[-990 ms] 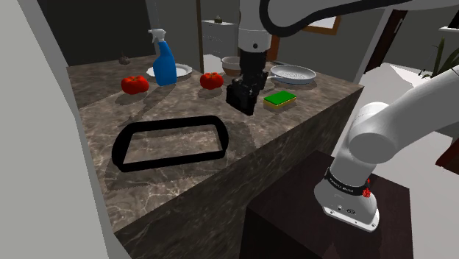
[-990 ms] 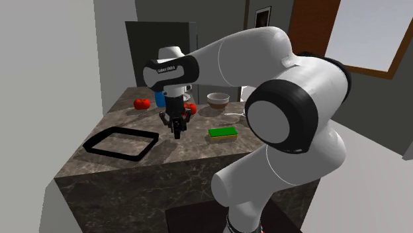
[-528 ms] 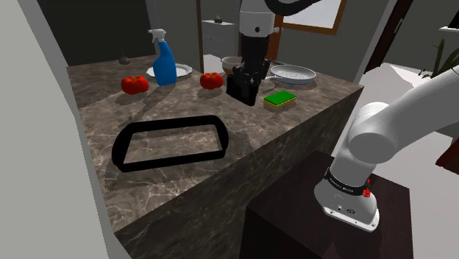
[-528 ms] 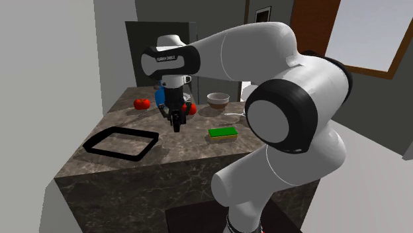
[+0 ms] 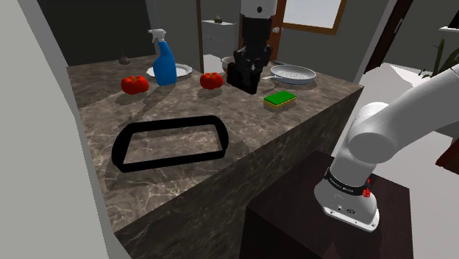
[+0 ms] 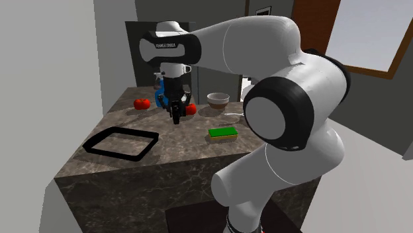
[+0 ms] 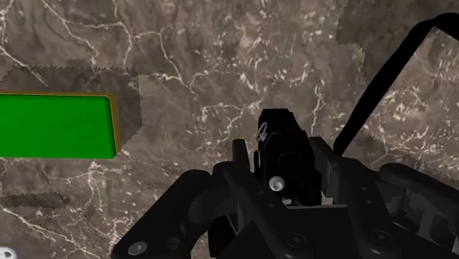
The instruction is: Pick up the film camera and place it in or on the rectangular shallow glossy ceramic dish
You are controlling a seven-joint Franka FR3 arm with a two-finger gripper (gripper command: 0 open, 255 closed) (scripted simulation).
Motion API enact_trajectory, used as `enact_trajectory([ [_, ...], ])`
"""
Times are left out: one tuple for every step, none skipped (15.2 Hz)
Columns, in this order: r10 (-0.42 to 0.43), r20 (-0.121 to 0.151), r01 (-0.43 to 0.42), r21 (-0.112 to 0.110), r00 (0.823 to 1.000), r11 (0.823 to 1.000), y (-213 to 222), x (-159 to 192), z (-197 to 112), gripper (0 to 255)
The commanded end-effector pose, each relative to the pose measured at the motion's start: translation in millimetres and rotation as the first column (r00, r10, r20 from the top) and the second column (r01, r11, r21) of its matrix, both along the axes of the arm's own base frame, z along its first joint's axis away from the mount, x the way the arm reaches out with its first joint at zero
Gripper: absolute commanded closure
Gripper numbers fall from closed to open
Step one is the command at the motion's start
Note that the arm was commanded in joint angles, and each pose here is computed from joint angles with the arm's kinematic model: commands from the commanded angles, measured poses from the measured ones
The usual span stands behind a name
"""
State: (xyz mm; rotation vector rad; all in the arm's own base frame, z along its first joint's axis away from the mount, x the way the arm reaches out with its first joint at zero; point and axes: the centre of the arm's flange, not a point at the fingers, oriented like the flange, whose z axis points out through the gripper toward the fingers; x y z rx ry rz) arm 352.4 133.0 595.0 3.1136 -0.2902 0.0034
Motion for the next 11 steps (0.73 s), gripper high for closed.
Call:
enact_trajectory([
  [0.000,0.000,0.000,0.000,1.000,1.000,13.6,2.8,4.0,255],
  [0.000,0.000,0.000,0.000,1.000,1.000,26.4,6.1,4.6,255],
  [0.000,0.000,0.000,0.000,1.000,1.000,39.1,9.5,5.2,255],
  [0.000,0.000,0.000,0.000,1.000,1.000,51.9,12.8,5.8,255],
  [0.000,0.000,0.000,0.000,1.000,1.000,64.6,16.2,6.4,255],
  [0.000,0.000,0.000,0.000,1.000,1.000,77.4,19.5,7.0,255],
  [0.000,0.000,0.000,0.000,1.000,1.000,90.1,22.9,7.6,255],
  [0.000,0.000,0.000,0.000,1.000,1.000,102.9,26.2,8.2,255],
  [0.000,0.000,0.000,0.000,1.000,1.000,115.6,29.5,8.9,255],
  [0.000,0.000,0.000,0.000,1.000,1.000,128.4,32.9,9.5,255],
  [0.000,0.000,0.000,0.000,1.000,1.000,141.1,36.2,10.1,255],
])
